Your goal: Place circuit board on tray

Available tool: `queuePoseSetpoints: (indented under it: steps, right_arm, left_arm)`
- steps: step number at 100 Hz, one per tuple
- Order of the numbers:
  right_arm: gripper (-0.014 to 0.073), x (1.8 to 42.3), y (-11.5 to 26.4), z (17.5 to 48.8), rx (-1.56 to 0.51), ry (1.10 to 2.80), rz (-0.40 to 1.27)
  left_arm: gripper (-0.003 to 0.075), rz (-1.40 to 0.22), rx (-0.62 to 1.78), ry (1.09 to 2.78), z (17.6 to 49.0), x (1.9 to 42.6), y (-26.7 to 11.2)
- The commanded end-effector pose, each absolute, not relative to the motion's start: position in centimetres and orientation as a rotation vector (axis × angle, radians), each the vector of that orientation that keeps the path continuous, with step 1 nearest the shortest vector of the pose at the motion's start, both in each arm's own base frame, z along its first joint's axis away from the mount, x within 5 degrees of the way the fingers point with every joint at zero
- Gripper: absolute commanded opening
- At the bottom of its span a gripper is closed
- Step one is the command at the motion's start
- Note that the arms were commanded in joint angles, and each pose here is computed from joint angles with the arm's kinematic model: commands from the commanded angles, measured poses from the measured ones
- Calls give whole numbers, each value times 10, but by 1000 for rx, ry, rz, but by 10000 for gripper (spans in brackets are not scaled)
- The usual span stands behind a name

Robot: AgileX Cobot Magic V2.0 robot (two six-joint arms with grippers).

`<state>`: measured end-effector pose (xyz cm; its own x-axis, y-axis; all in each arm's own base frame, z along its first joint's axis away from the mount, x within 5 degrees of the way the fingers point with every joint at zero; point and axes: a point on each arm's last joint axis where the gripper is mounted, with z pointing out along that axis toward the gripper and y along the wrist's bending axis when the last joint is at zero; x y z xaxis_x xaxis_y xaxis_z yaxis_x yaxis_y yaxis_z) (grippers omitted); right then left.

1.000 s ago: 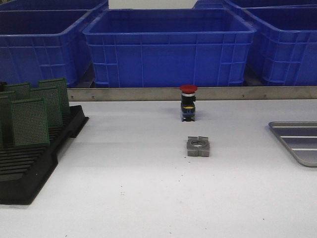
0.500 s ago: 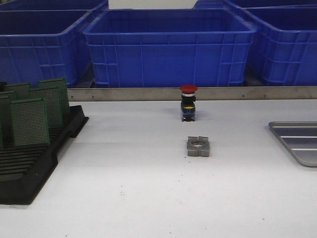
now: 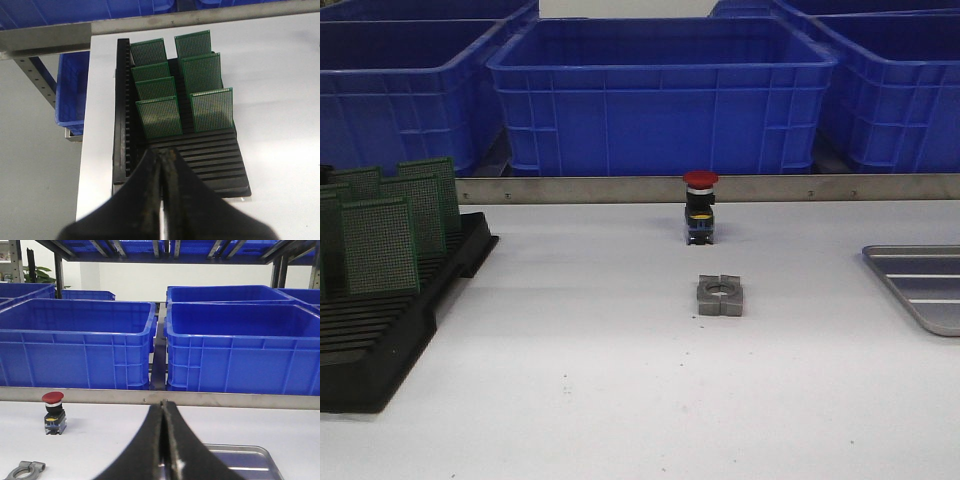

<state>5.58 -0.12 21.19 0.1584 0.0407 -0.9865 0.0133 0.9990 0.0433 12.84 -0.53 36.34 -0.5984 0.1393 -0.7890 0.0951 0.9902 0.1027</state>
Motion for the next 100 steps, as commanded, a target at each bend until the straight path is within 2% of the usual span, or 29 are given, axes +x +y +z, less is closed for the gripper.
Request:
queuePoseSetpoints:
  steps: [1, 12, 19, 34, 41, 69, 89, 100]
  right_arm:
    - [-67, 53, -1, 219, 34, 1314, 12]
    - [-67, 53, -1, 219, 34, 1314, 12]
    - [-67, 53, -1, 219, 34, 1314, 12]
    - [-67, 53, -1, 219, 34, 1314, 12]
    - [-67, 53, -1, 219, 34, 1314, 12]
    - [-67, 53, -1, 219, 34, 1314, 12]
    - [-67, 53, -1, 219, 34, 1314, 12]
    - [-67, 53, -1, 219, 34, 1314, 12]
  left_arm:
    - [-13, 55, 154, 2153, 374, 138, -6]
    - [66, 53, 156, 2177, 371, 144, -7]
    - [177, 50, 155, 2184, 370, 145, -7]
    - [483, 62, 159, 2185, 370, 145, -6]
    - [552, 71, 161, 2173, 371, 146, -6]
    - [556, 77, 191, 2114, 383, 157, -8]
    - [556, 130, 455, 2263, 392, 197, -14]
    - [556, 73, 638, 2353, 390, 224, -23]
